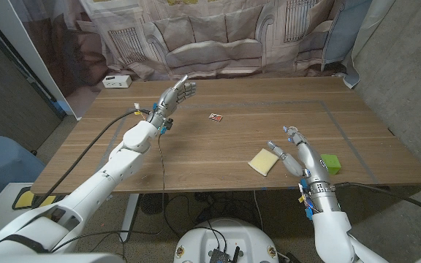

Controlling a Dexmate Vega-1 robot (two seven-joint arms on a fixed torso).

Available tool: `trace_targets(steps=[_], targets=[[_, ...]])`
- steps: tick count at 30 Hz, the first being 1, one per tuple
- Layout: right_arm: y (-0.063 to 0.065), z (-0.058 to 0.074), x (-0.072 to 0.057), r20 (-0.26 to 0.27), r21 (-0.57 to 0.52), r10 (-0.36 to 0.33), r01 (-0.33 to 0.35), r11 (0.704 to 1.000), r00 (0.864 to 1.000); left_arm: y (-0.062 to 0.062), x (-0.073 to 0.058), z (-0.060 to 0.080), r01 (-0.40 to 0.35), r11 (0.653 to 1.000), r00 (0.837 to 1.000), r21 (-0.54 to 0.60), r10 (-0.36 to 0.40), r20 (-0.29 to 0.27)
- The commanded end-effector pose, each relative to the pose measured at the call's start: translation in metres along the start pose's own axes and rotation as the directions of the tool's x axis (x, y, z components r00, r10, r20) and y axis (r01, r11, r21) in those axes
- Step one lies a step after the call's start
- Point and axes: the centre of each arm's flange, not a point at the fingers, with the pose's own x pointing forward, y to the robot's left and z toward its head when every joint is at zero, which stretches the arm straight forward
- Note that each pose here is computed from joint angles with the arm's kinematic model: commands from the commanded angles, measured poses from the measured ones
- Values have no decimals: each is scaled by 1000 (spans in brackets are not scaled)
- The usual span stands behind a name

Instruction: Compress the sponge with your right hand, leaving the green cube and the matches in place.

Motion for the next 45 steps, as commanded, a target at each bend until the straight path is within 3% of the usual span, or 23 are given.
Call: trace_targets(steps=[1, 14, 32, 45], targets=[[0, 8, 6, -7, -122, 13, -14, 992, 1000, 0, -1, 2, -13, 1000, 1000, 14, 13, 4], [-2, 8, 14, -18, -158, 65, -67, 985, 998, -1, 0, 2, -14, 1000, 1000, 15, 14, 1], [-2, 25, 22, -59, -322, 98, -112, 940, 993, -2, 5, 2, -8, 1000, 1000, 14, 8, 1], [1, 34, 28, -82, -379, 117, -140, 915, 990, -1, 3, -2, -15, 1000, 1000, 4, 15, -3]])
